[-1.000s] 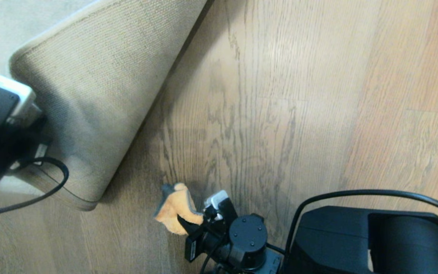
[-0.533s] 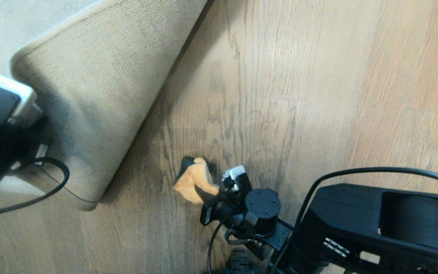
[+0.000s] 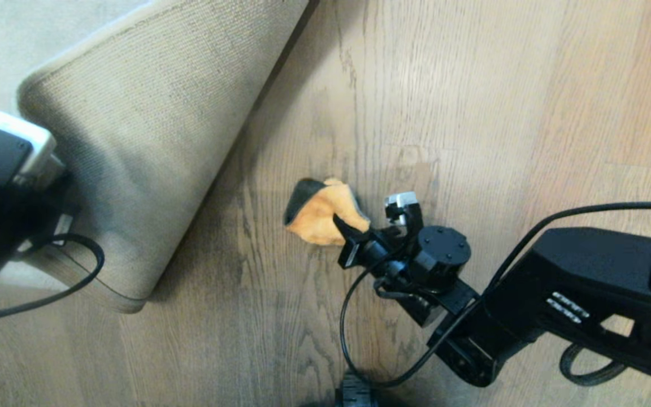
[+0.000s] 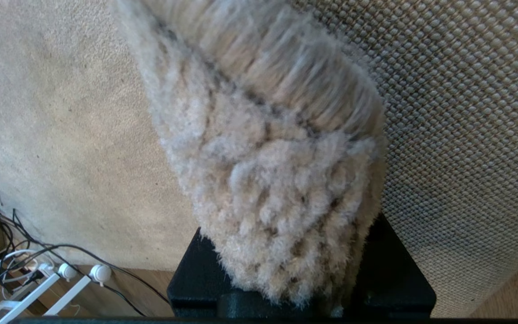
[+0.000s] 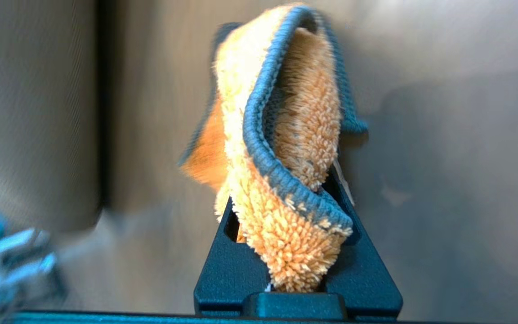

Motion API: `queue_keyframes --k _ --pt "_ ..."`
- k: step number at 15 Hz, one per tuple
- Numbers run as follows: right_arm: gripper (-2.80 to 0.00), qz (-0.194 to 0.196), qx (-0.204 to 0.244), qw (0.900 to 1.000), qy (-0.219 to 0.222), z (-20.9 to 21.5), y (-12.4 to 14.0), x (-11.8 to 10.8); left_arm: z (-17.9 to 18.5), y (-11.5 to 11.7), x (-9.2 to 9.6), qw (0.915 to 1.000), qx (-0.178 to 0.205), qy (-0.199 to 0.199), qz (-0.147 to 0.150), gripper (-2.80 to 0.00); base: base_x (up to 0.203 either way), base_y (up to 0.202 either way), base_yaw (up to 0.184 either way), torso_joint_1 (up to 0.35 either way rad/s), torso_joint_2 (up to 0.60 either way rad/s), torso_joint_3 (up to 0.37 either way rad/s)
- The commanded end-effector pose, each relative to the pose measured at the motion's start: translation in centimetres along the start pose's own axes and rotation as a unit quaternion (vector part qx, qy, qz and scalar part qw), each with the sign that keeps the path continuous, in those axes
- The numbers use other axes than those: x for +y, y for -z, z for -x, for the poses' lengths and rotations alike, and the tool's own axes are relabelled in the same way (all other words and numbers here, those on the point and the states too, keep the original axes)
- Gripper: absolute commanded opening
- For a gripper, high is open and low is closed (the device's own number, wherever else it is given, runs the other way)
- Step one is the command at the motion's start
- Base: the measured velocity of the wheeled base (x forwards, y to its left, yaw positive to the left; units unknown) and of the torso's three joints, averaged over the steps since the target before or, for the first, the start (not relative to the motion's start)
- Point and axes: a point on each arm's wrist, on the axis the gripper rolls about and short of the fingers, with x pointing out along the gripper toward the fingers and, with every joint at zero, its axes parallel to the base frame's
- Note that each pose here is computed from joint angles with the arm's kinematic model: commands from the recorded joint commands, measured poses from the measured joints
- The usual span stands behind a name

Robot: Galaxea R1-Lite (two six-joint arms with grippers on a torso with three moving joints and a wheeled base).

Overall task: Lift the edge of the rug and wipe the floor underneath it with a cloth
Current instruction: Wipe the floor under the carpet with a rag

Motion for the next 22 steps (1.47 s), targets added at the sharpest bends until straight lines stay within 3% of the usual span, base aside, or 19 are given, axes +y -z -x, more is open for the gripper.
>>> queue_keyframes --k 1,5,7,11,16,20,22 --pt "-2.8 0.004 -0.069 0.997 0.02 0.2 -4.2 -2.0 0.0 0.0 0.0 1.0 -0.001 -0.002 -0.001 -2.8 0.0 0.0 0.0 0.0 0.0 0.0" --pt "-2.8 0.02 -0.113 0.991 0.063 0.8 -8.0 -5.8 0.0 0.0 0.0 1.0 -0.001 -0.001 -0.001 -2.8 0.0 0.0 0.0 0.0 0.0 0.0" --pt "-2.8 0.019 -0.111 0.992 0.055 0.9 -8.0 -5.4 0.0 0.0 0.0 1.0 0.0 -0.001 -0.001 -2.8 0.0 0.0 0.0 0.0 0.0 0.0" --pt "-2.8 0.005 -0.086 0.996 0.003 1.2 -6.6 -1.6 0.0 0.1 -0.1 1.0 0.001 0.0 -0.002 -2.8 0.0 0.0 0.0 0.0 0.0 0.0" --pt "-2.8 -0.011 0.027 0.997 -0.069 3.9 -0.7 4.4 0.3 0.9 -0.5 1.0 0.0 -0.002 -0.003 -2.8 0.0 0.0 0.0 0.0 0.0 0.0" --pt "-2.8 -0.007 0.11 0.989 -0.095 4.6 5.9 6.5 0.3 0.9 -0.5 1.0 0.0 -0.002 -0.003 -2.8 0.0 0.0 0.0 0.0 0.0 0.0" --pt "-2.8 -0.001 0.137 0.986 -0.092 4.7 8.3 6.3 0.2 0.9 -0.5 1.0 0.001 -0.002 -0.004 -2.8 0.0 0.0 0.0 0.0 0.0 0.0"
